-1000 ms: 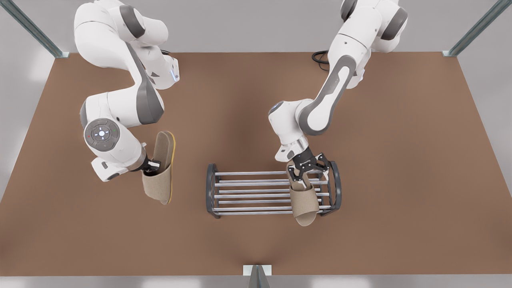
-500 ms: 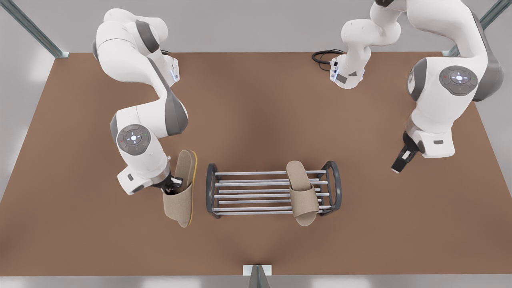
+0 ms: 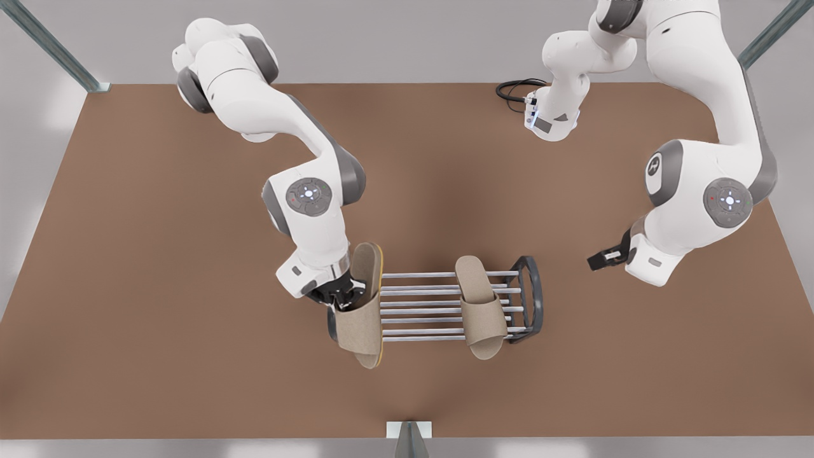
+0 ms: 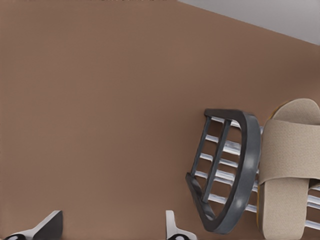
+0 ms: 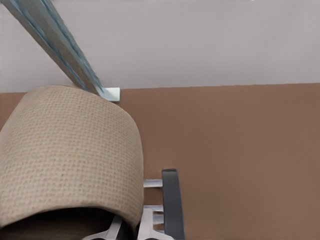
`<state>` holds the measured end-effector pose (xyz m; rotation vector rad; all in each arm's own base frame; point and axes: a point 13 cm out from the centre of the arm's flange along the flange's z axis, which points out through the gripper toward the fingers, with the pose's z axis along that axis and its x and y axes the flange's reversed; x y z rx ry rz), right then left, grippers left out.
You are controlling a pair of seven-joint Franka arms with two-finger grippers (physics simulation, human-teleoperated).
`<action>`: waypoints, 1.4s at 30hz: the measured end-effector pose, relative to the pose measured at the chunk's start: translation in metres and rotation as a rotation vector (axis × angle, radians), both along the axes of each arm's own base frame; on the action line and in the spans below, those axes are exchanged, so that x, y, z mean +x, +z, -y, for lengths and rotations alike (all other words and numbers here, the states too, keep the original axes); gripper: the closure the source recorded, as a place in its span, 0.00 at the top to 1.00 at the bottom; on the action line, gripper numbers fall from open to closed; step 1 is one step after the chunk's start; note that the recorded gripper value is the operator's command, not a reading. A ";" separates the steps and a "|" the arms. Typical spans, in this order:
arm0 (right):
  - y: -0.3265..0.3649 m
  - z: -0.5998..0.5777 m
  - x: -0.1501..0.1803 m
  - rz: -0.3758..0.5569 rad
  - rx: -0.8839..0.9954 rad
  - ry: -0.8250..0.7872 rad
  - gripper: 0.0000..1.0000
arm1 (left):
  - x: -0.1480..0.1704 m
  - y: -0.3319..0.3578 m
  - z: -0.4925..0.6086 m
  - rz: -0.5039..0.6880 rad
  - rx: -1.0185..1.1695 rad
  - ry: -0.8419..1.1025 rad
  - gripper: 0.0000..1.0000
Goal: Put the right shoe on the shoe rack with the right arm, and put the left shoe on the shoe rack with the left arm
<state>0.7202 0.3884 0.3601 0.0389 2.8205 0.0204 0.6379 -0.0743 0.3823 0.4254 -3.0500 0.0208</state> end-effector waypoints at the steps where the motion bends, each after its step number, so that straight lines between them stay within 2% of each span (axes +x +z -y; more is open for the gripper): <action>1: -0.004 -0.009 -0.001 0.012 -0.004 0.006 0.21 | 0.002 -0.003 -0.004 0.002 0.002 -0.020 1.00; 6: -0.030 -0.044 -0.005 0.044 -0.003 0.017 0.21 | 0.009 -0.012 -0.012 0.006 0.001 -0.115 1.00; 12: -0.065 -0.096 -0.029 0.064 -0.029 0.056 0.21 | 0.011 -0.014 -0.013 0.013 0.002 -0.209 1.00; 24: -0.104 -0.083 -0.026 0.073 -0.107 0.049 0.21 | 0.012 -0.018 -0.011 0.011 -0.001 -0.328 1.00; 25: -0.106 -0.083 -0.027 0.071 -0.110 0.050 0.53 | 0.013 -0.018 -0.012 0.012 -0.001 -0.334 1.00; 26: -0.107 -0.082 -0.027 0.071 -0.115 0.050 1.00 | 0.013 -0.018 -0.012 0.012 -0.001 -0.340 1.00; 42: -0.111 -0.074 -0.025 0.083 -0.142 0.031 1.00 | 0.013 -0.018 -0.013 0.013 -0.003 -0.403 1.00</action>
